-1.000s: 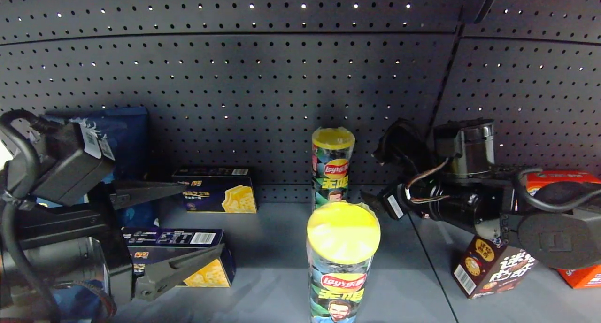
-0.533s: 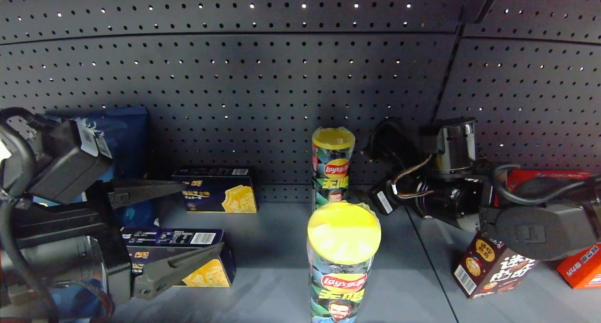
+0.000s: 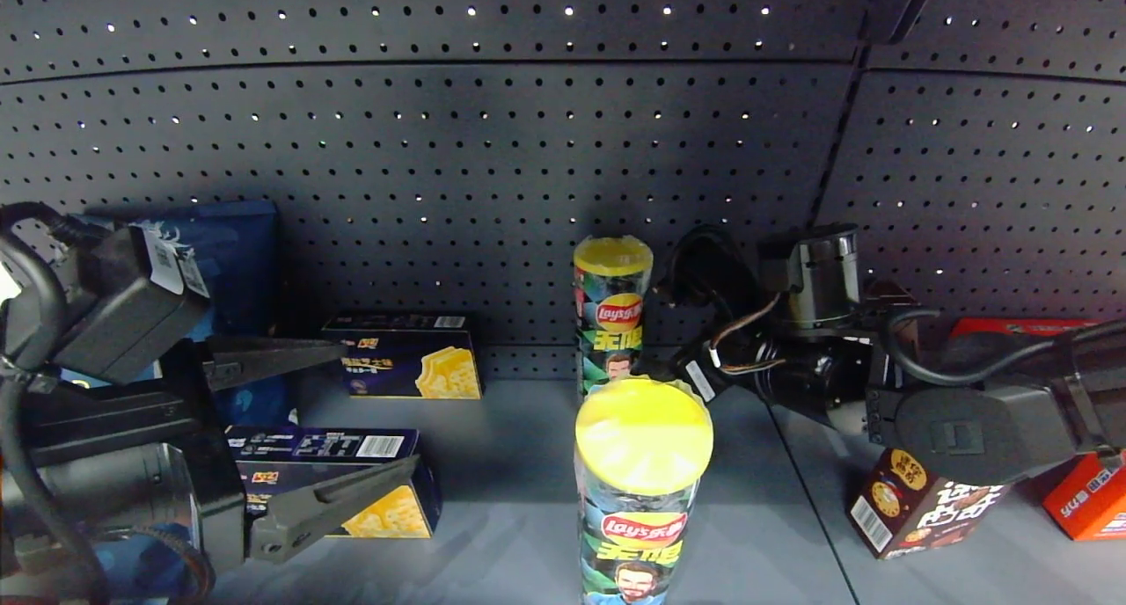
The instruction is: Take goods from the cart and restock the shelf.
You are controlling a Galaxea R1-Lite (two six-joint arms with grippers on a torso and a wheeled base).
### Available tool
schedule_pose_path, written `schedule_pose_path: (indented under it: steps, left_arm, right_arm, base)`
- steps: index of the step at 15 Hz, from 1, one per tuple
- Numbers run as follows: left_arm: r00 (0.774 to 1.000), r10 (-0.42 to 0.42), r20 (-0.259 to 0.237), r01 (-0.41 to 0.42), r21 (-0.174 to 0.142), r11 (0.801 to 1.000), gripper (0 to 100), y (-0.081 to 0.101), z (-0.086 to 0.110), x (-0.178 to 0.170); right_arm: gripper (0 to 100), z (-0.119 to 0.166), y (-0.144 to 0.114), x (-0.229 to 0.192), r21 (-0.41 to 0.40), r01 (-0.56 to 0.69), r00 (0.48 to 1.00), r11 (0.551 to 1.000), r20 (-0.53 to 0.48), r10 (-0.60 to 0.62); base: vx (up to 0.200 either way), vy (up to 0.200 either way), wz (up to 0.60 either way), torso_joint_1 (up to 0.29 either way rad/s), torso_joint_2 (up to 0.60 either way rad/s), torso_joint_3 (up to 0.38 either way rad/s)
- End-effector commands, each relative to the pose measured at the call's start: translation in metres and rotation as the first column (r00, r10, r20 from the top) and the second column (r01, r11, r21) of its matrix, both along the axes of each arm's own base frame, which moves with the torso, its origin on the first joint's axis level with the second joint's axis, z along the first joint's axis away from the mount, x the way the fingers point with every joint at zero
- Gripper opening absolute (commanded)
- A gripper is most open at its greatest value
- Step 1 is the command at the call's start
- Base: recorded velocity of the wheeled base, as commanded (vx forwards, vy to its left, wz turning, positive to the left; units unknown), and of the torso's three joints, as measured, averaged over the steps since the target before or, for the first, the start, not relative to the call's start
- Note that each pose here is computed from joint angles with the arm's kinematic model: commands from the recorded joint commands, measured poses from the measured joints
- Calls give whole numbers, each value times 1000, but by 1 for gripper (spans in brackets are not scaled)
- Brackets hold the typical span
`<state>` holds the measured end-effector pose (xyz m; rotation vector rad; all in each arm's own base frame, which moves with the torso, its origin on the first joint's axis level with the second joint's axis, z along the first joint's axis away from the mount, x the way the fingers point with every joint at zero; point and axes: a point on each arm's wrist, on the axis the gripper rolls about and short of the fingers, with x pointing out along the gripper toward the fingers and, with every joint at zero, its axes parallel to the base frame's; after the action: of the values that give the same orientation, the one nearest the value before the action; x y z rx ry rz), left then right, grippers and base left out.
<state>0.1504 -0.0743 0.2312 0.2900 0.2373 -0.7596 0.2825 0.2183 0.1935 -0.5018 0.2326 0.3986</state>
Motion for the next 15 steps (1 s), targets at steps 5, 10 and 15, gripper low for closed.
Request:
schedule_pose_path:
  steps: [5, 10, 15]
  left_arm:
    - [1000, 0, -5, 0, 0, 1000, 100, 0, -1, 0]
    - [1000, 4, 14, -4, -8, 1000, 100, 4, 0, -9]
    - [987, 113, 113, -109, -42, 993, 100, 26, 17, -22]
  right_arm:
    - [100, 1, 0, -4, 2, -4, 1000, 1000, 0, 4]
    - [100, 45, -45, -53, 75, 3, 996, 997, 90, -10]
    - [100, 69, -132, -123, 176, 121, 966, 977, 208, -157]
  base:
    - [0, 0, 0, 0, 0, 0]
    - [0, 0, 0, 0, 0, 0]
    - [0, 0, 0, 0, 0, 0]
